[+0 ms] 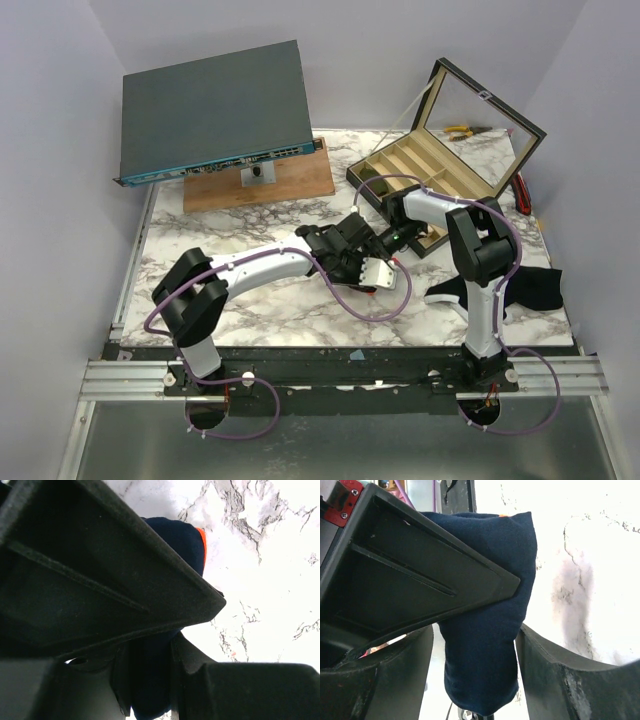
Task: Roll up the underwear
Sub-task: Pick up the underwear from the center of the board.
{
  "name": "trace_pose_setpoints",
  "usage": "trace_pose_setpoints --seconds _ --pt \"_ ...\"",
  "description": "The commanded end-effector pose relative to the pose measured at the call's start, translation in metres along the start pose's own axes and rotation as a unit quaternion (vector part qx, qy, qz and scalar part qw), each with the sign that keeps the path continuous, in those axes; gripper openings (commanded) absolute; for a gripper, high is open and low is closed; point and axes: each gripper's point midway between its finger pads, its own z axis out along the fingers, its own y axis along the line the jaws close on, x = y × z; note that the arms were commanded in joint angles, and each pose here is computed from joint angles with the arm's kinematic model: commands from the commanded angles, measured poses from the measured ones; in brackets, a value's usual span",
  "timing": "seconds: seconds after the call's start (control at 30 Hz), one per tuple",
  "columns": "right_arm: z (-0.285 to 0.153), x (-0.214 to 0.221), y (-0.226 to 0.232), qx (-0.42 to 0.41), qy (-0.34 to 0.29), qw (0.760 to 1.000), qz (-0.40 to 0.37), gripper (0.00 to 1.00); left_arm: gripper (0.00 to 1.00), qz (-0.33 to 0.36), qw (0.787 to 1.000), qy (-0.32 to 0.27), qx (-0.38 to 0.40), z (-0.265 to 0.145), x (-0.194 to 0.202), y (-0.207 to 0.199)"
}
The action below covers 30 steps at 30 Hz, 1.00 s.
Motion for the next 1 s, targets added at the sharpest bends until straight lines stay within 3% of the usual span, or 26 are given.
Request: trace_pose_setpoints --seconds 0.0,0.5,0.73,0.97 --pt "0.003 -0.002 0.002 -0.001 0.008 1.000 -0.009 0.69 0.00 0.009 1.000 -0.006 0.002 0.000 -0.010 0.002" --pt "0.003 -0.003 0.002 -0.003 0.009 1.000 -0.011 0.63 0.00 0.019 1.000 -0.003 0.012 0.004 -0.013 -0.008" --pt "0.006 -0.001 0.005 -0.009 0.015 1.000 -0.012 0.56 0.00 0.019 1.000 -0.003 0.012 0.006 -0.014 -0.008" --pt "0.009 -0.001 0.008 -0.021 0.021 1.000 -0.010 0.29 0.00 0.018 1.000 -0.003 0.010 0.006 -0.015 -0.006"
